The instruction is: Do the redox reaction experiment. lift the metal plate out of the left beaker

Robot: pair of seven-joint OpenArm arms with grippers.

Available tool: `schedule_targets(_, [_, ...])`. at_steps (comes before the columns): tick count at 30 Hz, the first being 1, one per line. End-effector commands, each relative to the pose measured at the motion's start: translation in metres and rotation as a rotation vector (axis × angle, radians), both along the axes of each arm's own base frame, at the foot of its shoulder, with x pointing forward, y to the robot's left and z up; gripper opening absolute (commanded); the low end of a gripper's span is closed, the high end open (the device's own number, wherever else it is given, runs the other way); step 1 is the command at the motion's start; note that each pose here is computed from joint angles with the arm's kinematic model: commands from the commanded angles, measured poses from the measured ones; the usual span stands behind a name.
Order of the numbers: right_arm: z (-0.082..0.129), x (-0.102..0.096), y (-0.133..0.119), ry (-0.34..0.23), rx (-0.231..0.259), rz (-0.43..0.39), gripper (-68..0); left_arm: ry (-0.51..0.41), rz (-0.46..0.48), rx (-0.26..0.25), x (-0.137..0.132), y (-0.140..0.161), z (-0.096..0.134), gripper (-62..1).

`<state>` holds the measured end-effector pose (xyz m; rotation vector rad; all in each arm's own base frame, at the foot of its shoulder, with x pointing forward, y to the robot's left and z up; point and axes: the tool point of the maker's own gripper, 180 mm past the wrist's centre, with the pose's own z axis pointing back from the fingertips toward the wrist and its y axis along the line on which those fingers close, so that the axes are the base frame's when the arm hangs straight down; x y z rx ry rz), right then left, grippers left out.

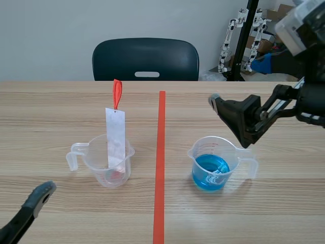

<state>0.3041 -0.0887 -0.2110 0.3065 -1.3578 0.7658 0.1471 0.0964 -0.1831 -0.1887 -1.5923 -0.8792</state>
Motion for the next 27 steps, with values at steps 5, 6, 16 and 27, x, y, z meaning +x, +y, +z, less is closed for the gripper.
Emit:
schedule_targets(5, [-0.004,0.014,0.022,-0.004,-0.002,0.069,0.4,0.043,-0.021,-0.116,-0.009,0.002,-0.001,1.4])
schedule_targets(6, [-0.005,0.014,0.025,-0.002,-0.004,0.08,0.4,0.047,-0.008,-0.139,-0.009,0.006,-0.003,1.4])
schedule_targets(16, [-0.021,0.009,0.061,0.069,0.059,0.136,0.4,0.125,0.091,-0.239,-0.033,0.054,-0.063,1.4])
schedule_targets(27, [-0.042,0.033,0.088,0.144,0.165,0.11,0.4,0.143,0.195,-0.392,-0.059,0.08,-0.121,1.4])
